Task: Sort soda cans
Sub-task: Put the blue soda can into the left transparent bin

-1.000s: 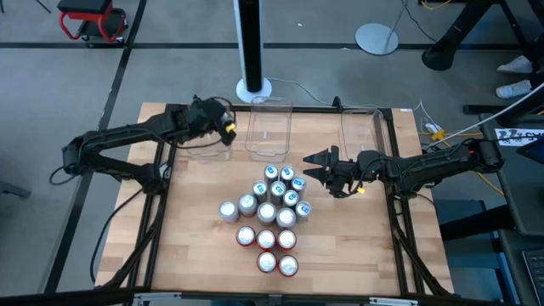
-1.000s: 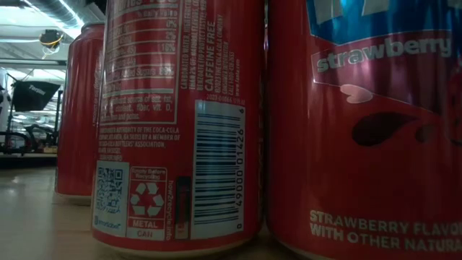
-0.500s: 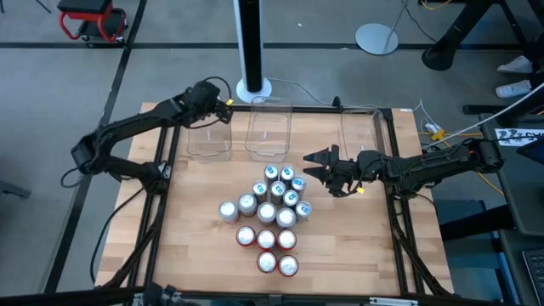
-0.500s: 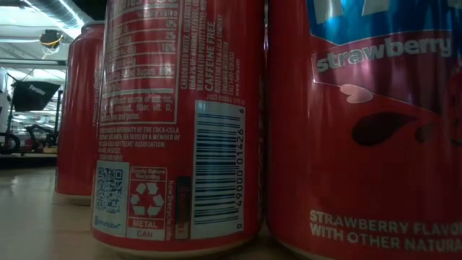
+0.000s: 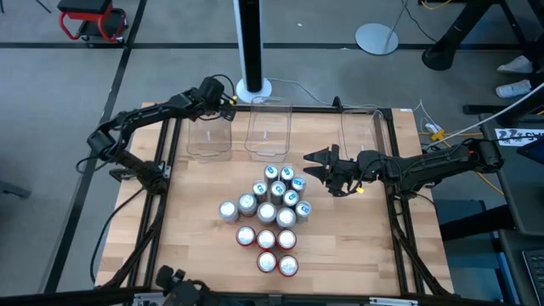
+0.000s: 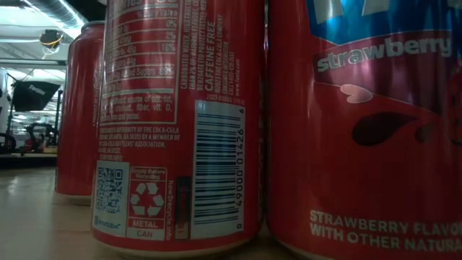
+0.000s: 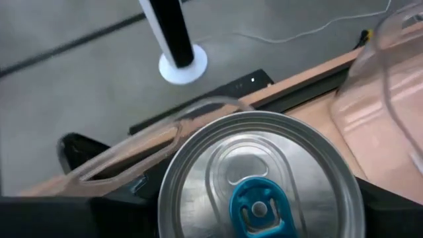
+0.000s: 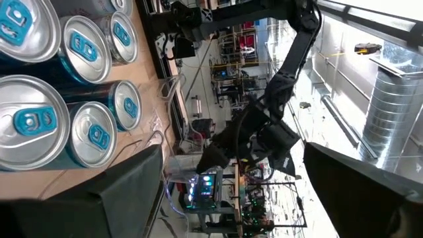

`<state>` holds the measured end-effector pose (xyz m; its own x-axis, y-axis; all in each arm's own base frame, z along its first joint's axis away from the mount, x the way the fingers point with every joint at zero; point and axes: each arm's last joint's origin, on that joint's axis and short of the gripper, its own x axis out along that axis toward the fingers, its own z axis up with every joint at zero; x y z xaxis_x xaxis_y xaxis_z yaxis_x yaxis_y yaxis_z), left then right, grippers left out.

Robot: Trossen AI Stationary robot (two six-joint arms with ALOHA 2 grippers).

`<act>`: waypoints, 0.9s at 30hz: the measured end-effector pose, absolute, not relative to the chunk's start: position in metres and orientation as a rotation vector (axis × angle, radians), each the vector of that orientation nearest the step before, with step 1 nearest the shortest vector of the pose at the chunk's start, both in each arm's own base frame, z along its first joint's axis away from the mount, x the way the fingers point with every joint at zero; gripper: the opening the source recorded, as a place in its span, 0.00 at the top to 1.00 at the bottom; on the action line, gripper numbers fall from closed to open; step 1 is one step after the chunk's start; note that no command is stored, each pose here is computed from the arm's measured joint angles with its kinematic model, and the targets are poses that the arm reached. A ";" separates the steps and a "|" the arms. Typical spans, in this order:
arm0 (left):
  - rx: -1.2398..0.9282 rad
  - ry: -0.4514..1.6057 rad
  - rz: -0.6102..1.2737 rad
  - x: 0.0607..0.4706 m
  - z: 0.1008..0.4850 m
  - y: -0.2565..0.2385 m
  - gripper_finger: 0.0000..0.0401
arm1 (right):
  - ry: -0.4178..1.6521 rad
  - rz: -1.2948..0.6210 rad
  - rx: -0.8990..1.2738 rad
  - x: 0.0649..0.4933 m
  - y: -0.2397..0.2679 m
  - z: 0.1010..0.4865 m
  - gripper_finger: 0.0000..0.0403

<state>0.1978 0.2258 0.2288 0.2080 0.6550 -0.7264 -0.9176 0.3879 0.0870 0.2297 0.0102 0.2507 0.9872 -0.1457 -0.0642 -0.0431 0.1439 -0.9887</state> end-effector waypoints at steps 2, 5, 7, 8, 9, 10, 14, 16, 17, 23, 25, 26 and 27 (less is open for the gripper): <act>-0.425 0.790 1.144 0.197 0.222 0.231 0.43 | 0.158 -0.074 -1.426 0.230 0.010 0.251 0.09; -0.450 0.824 1.160 0.195 0.211 0.238 0.43 | 0.158 -0.074 -1.426 0.230 0.010 0.251 0.09; -0.467 0.839 1.170 0.195 0.204 0.242 0.43 | 0.158 -0.074 -1.426 0.230 0.010 0.251 0.09; -0.471 0.833 1.171 0.195 0.202 0.244 0.43 | 0.158 -0.074 -1.426 0.230 0.010 0.251 0.09; -0.475 0.832 1.174 0.196 0.200 0.246 0.43 | 0.159 -0.073 -1.427 0.230 0.010 0.251 0.09; -0.475 0.835 1.175 0.196 0.199 0.247 0.43 | 0.158 -0.074 -1.426 0.230 0.010 0.251 0.09; -0.475 0.841 1.176 0.197 0.197 0.248 0.42 | 0.158 -0.074 -1.427 0.230 0.010 0.251 0.09; -0.475 0.837 1.175 0.197 0.198 0.247 0.41 | 0.158 -0.074 -1.427 0.230 0.010 0.251 0.09; -0.476 0.835 1.176 0.196 0.198 0.247 0.40 | 0.158 -0.074 -1.427 0.230 0.010 0.251 0.09; -0.480 0.854 1.165 0.196 0.195 0.246 0.31 | 0.158 -0.074 -1.427 0.230 0.010 0.251 0.09; -0.471 0.861 1.158 0.196 0.194 0.246 0.27 | 0.158 -0.074 -1.427 0.230 0.010 0.251 0.09; -0.467 0.859 1.157 0.196 0.194 0.246 0.26 | 0.158 -0.074 -1.427 0.230 0.010 0.251 0.09; -0.464 0.860 1.156 0.196 0.195 0.246 0.25 | 0.158 -0.074 -1.427 0.230 0.010 0.251 0.09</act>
<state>0.1960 0.2462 0.1948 0.1461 0.5981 -0.7880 -0.9266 0.3617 0.1027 0.2297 0.0102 0.2506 0.9872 -0.1455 -0.0647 -0.0436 0.1435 -0.9887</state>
